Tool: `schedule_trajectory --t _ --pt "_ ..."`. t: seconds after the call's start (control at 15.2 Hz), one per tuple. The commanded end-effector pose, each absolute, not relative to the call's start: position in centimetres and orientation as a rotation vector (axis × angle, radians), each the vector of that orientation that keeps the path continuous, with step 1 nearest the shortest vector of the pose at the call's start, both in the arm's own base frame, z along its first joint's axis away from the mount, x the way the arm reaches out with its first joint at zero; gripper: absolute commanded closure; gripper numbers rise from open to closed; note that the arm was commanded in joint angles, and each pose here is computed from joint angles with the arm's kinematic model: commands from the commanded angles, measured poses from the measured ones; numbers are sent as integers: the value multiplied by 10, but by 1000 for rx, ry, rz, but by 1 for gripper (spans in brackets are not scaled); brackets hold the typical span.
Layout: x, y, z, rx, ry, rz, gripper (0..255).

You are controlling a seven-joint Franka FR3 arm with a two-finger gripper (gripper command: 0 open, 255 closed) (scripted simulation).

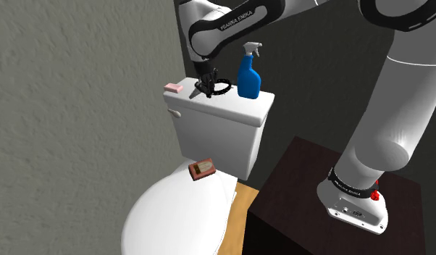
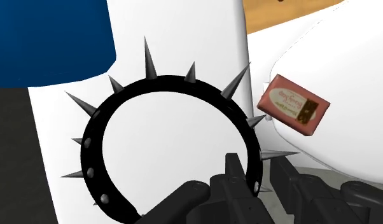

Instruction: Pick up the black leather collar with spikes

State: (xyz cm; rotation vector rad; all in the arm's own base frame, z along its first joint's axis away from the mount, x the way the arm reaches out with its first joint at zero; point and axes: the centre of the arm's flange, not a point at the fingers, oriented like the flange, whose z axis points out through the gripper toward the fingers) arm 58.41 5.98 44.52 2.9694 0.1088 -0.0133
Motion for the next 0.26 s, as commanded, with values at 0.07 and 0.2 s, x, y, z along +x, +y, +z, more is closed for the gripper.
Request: schedule_trajectory --t 0.07,0.2 --pt "584 59 461 2969 109 -14 255" --pt "584 59 462 2969 109 -14 255"
